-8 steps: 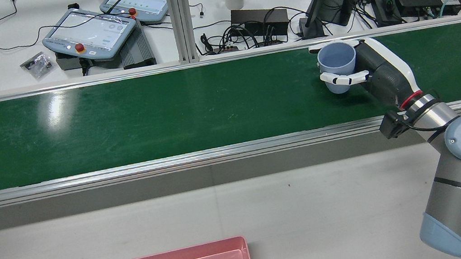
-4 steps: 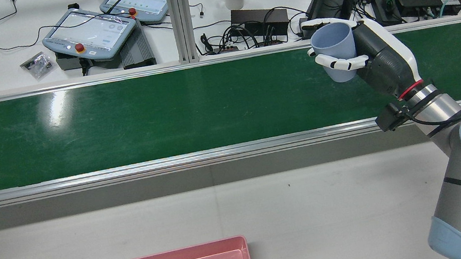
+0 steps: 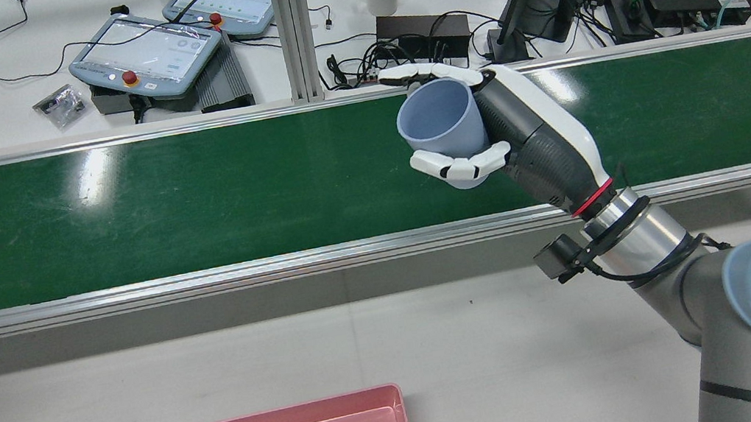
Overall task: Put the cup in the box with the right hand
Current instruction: 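Lift the blue cup off the belt and carry it toward the pink box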
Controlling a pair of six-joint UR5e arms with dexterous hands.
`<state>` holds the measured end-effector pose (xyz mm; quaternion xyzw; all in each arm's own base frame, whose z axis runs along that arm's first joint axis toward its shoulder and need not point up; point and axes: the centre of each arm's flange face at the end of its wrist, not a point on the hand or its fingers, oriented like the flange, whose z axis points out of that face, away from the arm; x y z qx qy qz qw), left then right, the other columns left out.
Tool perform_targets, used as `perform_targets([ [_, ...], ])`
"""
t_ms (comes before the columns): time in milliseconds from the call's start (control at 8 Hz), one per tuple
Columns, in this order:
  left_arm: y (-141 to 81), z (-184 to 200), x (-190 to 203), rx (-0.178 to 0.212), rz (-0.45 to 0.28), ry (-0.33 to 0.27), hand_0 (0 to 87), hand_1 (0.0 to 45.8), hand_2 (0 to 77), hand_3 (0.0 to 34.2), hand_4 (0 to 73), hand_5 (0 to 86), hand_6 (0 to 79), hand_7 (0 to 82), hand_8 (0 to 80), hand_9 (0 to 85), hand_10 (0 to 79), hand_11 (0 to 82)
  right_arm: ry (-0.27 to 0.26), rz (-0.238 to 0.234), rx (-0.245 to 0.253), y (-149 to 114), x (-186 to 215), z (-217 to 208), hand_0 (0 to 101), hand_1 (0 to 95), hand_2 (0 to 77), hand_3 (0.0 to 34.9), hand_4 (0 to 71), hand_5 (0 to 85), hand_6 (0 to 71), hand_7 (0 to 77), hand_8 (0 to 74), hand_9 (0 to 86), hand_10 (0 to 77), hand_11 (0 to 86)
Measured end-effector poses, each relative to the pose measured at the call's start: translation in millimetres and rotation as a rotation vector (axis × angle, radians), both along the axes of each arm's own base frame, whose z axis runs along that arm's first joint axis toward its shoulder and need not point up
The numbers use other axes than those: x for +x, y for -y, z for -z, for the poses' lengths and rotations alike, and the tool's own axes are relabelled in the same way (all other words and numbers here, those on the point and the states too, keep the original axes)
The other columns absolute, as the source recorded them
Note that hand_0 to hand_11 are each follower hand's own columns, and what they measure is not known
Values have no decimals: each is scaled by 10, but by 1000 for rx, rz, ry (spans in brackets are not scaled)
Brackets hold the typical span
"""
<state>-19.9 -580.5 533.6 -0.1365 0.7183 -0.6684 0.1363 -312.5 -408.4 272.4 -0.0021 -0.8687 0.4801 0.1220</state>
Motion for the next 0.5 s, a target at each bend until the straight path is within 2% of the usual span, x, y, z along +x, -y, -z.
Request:
perform_targets([
  [250,0,0,0,0,0,0,0,5,5,0,0,0,0,0,0,0,0,0,-17,47,48,-415,-466,324,478,169,365,0,44,158,240,698,480,605,240,387],
  [500,0,0,0,0,0,0,0,5,5,0,0,0,0,0,0,0,0,0,-63,74,73,-714,-754,417,478,169,365,0,71,153,240,698,480,605,245,376],
])
